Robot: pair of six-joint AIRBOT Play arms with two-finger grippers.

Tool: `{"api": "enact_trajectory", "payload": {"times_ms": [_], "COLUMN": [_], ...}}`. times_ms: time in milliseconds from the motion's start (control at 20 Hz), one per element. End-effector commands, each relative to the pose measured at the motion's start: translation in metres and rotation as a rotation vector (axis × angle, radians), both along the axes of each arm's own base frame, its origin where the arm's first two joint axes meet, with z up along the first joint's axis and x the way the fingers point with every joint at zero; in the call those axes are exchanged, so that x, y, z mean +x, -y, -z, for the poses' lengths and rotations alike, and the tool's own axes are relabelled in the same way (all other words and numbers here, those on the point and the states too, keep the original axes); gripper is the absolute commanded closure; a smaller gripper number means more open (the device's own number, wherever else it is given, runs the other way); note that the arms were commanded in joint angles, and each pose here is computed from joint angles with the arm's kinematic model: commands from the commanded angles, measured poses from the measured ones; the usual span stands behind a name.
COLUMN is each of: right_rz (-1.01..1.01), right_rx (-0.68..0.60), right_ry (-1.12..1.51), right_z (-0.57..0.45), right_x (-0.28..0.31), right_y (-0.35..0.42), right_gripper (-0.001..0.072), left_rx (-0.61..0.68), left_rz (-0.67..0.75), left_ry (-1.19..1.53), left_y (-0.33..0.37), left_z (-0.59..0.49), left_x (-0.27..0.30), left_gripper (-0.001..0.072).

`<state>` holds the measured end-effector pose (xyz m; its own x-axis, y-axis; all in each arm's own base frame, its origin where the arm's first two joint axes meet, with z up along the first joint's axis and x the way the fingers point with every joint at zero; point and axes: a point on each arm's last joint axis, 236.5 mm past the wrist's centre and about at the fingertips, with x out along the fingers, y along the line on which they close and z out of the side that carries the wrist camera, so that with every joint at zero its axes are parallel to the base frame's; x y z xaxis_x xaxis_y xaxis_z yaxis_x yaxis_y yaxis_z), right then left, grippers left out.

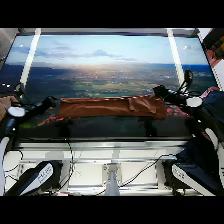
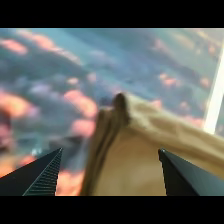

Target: Fold the clothes and pants, and hang the long-sleeved shirts on hangers.

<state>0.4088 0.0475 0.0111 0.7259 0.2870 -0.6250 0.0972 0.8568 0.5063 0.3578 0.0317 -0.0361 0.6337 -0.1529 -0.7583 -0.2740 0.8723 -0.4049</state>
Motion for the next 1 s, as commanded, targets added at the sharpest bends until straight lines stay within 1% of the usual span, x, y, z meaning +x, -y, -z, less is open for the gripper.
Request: {"api": "enact_trajectory", "payload": {"times_ms": [0, 100, 200, 300, 350, 450, 600, 800, 950], "right_rz": [-0.038, -0.007, 0.049, 0.095, 0.109, 0.116, 0.129, 0.129, 0.134], "right_rx": [-0.128, -0.136, -0.125, -0.124, -0.124, -0.135, -0.143, -0.133, -0.115], "right_ry": [-0.059, -0.129, -0.150, -0.147, -0.146, -0.140, -0.126, -0.126, -0.120], "right_z": [-0.001, 0.010, 0.012, 0.011, 0.011, 0.010, 0.008, 0.008, 0.006], "right_x": [-0.030, -0.045, -0.051, -0.051, -0.052, -0.051, -0.048, -0.048, -0.046], "right_y": [0.041, 0.068, 0.090, 0.106, 0.111, 0.115, 0.118, 0.116, 0.114], "right_gripper": [0.0268, 0.0268, 0.0268, 0.0268, 0.0268, 0.0268, 0.0268, 0.0268, 0.0268], "left_rx": [-0.024, -0.061, -0.151, -0.268, -0.288, -0.299, -0.358, -0.374, -0.362], "left_rz": [0.064, 0.141, 0.211, 0.248, 0.283, 0.355, 0.356, 0.363, 0.446], "left_ry": [-0.134, -0.194, -0.246, -0.301, -0.311, -0.297, -0.305, -0.333, -0.338], "left_y": [-0.017, -0.010, 0.007, 0.022, 0.024, 0.028, 0.035, 0.038, 0.057], "left_z": [0.001, 0.004, 0.008, 0.018, 0.026, 0.040, 0.052, 0.064, 0.069], "left_x": [-0.029, -0.030, -0.025, -0.020, -0.016, -0.009, -0.006, -0.010, -0.012], "left_gripper": [0.0001, 0.0000, 0.0000, 0.0000, 0.0000, 0.0000, 0.0000, 0.0001, 0.0002]}}
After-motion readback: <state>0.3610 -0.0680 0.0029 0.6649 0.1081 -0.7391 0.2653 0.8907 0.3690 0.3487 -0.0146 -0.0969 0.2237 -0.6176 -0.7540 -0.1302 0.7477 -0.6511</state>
